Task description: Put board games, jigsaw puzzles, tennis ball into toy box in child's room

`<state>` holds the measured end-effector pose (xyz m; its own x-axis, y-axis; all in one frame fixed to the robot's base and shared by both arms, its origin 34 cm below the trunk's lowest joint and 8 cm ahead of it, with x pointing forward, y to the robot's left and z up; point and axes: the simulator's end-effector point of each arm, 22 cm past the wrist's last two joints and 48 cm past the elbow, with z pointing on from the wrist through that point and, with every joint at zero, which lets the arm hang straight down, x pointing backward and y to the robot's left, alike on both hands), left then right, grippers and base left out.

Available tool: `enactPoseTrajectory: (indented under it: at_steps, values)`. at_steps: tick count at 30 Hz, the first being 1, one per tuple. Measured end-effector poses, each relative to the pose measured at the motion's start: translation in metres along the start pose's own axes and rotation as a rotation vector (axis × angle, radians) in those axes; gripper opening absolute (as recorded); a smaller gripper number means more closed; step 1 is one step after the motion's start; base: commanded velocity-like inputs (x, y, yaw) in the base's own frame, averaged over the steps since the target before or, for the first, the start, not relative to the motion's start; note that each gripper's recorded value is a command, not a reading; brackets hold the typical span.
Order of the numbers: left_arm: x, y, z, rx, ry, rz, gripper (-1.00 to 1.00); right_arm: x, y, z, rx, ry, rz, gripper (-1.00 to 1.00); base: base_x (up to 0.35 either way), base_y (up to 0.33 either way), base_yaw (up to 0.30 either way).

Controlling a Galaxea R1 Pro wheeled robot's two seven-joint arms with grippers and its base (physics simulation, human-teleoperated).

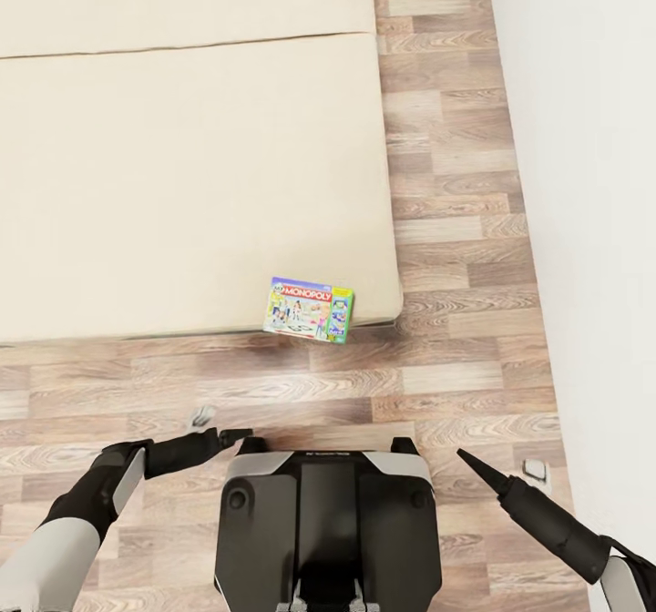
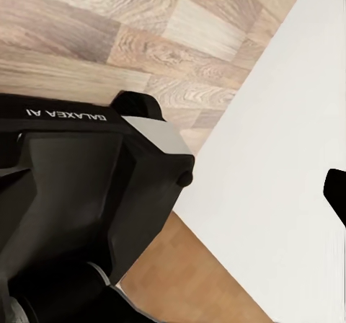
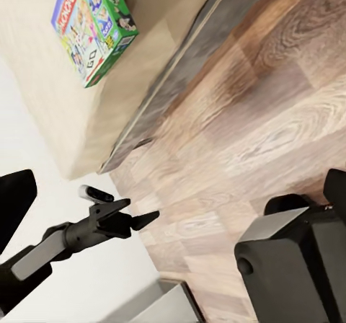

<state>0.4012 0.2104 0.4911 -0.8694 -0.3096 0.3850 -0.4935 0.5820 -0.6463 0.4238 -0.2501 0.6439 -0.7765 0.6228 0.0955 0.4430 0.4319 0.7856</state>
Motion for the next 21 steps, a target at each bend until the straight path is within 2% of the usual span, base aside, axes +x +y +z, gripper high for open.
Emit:
enactPoseTrajectory:
  at_steps: [5,10,11,13,16,21]
  values:
    - [-0.013,-0.005,0.003,0.026,-0.029,-0.014,1.0,-0.004,0.024,0.002,-0.117,-0.002,-0.006,1.0,0.0,0.0,0.0]
    - [-0.025,-0.009,0.006,0.047,-0.052,-0.02,1.0,-0.007,0.053,0.0,-0.259,-0.005,-0.013,1.0,0.0,0.0,0.0]
    - [-0.03,-0.011,0.007,0.053,-0.059,-0.018,1.0,-0.008,0.063,-0.003,-0.311,-0.006,-0.015,1.0,0.0,0.0,0.0]
    - [-0.035,-0.012,0.008,0.058,-0.064,-0.015,1.0,-0.008,0.071,-0.004,-0.355,-0.007,-0.018,1.0,0.0,0.0,0.0]
    - [-0.041,-0.013,0.01,0.063,-0.069,-0.013,1.0,-0.009,0.078,-0.005,-0.394,-0.007,-0.021,1.0,0.0,0.0,0.0]
    - [-0.05,-0.018,0.013,0.089,-0.076,-0.006,1.0,-0.008,0.081,-0.002,-0.423,-0.001,-0.023,1.0,0.0,0.0,0.0]
